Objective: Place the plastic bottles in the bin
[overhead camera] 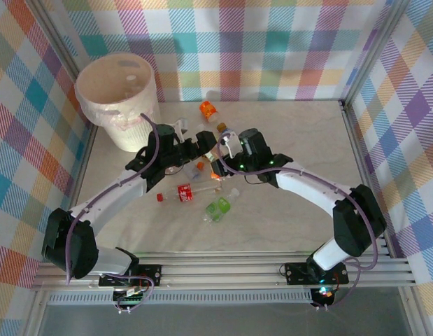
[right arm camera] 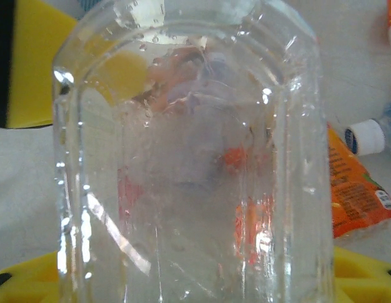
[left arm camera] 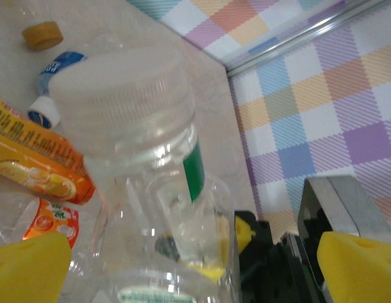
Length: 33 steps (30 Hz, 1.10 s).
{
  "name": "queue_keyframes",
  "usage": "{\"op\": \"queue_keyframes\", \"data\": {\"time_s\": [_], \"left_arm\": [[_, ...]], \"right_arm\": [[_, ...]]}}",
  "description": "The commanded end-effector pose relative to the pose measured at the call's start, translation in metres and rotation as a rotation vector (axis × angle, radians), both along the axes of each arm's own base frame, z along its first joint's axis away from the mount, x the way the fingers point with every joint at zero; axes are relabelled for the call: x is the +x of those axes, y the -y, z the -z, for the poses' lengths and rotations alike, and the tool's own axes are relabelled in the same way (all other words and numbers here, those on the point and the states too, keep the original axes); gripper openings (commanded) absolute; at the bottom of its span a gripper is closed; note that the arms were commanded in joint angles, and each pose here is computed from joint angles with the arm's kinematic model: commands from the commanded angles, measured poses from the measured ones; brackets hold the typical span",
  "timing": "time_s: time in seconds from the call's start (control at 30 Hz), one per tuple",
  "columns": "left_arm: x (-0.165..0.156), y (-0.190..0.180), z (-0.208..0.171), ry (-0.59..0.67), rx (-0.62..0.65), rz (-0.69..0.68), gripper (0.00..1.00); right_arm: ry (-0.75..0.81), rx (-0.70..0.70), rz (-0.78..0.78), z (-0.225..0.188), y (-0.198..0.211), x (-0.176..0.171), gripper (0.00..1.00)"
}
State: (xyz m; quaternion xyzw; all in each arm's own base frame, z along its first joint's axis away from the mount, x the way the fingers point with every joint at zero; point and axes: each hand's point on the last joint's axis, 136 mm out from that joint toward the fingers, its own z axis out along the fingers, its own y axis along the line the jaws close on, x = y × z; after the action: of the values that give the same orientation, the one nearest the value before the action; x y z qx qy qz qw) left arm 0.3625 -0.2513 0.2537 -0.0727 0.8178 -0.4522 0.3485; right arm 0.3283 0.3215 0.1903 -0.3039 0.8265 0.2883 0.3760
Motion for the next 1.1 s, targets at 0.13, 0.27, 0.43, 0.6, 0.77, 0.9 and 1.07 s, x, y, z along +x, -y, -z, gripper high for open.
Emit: {"op": "queue_keyframes", "data": {"time_s": [0.13,0.27,0.43,0.6,0.77,0.9,1.07], "left_arm": [[0.001,0.008,-0.004,0.019,-0.041,0.021,0.94],[-0.004,0.016,-0.005,0.028,-0.05,0.075,0.89],[-0.005,0.015,0.003,0.009,-0.028,0.072,0.85],[-0.006,0.022,0.002,0.013,-0.042,0.111,0.79],[-0.005,0.024,0.002,0.022,-0.039,0.118,0.71],[-0.004,0.021,0.001,0.029,-0.008,0.104,0.64],[0.002,0.019,-0.001,0.04,-0.012,0.075,0.62]], "right_arm": [[0.098,0.143,-0.099,-0.053,-0.018,-0.011,0.47],[0.101,0.161,-0.109,-0.057,-0.022,-0.012,0.47],[0.112,0.18,-0.133,-0.065,-0.027,-0.015,0.49],[0.098,0.199,-0.188,-0.066,-0.033,-0.023,0.52],[0.078,0.217,-0.205,-0.067,-0.036,-0.026,0.53],[0.083,0.209,-0.194,-0.067,-0.034,-0.025,0.56],[0.173,0.137,-0.17,-0.062,-0.022,-0.021,0.78]]}}
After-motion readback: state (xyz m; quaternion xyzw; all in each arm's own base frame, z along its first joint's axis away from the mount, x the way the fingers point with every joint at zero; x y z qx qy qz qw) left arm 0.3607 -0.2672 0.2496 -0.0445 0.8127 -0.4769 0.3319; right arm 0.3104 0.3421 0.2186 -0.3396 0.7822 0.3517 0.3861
